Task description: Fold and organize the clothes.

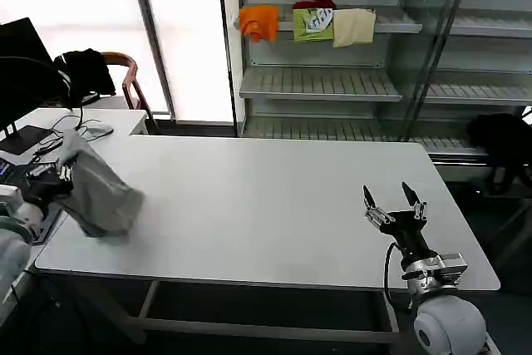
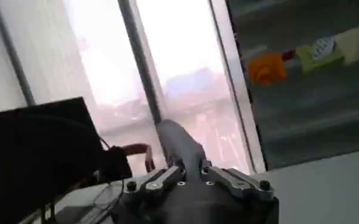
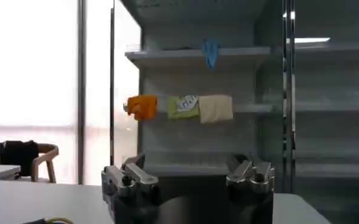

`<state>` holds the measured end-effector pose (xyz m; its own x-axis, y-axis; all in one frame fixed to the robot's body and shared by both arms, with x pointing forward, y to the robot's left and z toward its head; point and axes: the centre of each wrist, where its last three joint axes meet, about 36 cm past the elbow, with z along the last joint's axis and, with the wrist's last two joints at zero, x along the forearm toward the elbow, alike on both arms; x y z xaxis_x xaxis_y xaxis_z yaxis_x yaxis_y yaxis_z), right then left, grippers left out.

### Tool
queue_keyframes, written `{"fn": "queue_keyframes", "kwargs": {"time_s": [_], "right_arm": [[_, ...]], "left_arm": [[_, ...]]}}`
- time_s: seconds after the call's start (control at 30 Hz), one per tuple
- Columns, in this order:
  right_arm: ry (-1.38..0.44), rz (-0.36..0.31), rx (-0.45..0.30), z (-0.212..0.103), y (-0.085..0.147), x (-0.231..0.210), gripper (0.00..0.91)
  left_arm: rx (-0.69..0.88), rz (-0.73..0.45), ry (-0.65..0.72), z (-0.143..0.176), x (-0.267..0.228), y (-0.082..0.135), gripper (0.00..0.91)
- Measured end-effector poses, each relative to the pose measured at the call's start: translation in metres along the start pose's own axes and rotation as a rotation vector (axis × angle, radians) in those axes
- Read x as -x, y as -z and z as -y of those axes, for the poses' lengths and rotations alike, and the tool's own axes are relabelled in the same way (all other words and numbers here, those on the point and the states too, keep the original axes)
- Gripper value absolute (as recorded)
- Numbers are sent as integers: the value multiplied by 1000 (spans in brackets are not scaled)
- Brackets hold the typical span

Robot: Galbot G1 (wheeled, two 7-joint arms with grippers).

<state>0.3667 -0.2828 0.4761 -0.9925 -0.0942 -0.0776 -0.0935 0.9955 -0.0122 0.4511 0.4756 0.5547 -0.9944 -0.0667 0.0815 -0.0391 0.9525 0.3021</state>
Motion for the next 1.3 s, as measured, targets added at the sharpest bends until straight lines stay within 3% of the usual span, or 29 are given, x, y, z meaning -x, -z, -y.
{"fn": "queue_keyframes", "kwargs": {"time_s": [0.07, 0.17, 0.37, 0.47, 0.5, 0.53, 0.57, 0.8, 1.0, 1.17, 1.3], "right_arm": [[-1, 0, 1, 0, 0, 0, 907], [-4, 1, 1, 1, -1, -2, 907], [-9, -4, -4, 4, -3, -3, 907], [-7, -6, -2, 3, -4, -3, 907], [-7, -7, -1, 2, -4, -4, 907], [-5, -10, -1, 2, -5, -4, 907], [-3, -12, -1, 2, -6, -4, 907], [3, -13, 8, -3, -9, -2, 907], [14, -14, 8, -7, -9, -1, 907], [26, -20, 17, -13, -9, 4, 907], [39, -32, 36, -22, -8, 12, 907]], "left_arm": [[60, 24, -27, 0, 0, 8, 0], [147, 29, -90, 12, 2, -2, 0], [244, 3, -243, 72, 8, -60, 10], [248, 4, -314, 111, 8, -80, 40], [248, 5, -331, 122, 8, -83, 443], [247, 5, -345, 132, 8, -85, 766], [244, 7, -359, 142, 8, -86, 907], [225, 23, -353, 197, 9, -70, 907], [192, 53, -275, 246, 8, -42, 907], [176, 75, -204, 261, 0, -14, 907], [164, 97, -139, 254, -9, 14, 907]]}}
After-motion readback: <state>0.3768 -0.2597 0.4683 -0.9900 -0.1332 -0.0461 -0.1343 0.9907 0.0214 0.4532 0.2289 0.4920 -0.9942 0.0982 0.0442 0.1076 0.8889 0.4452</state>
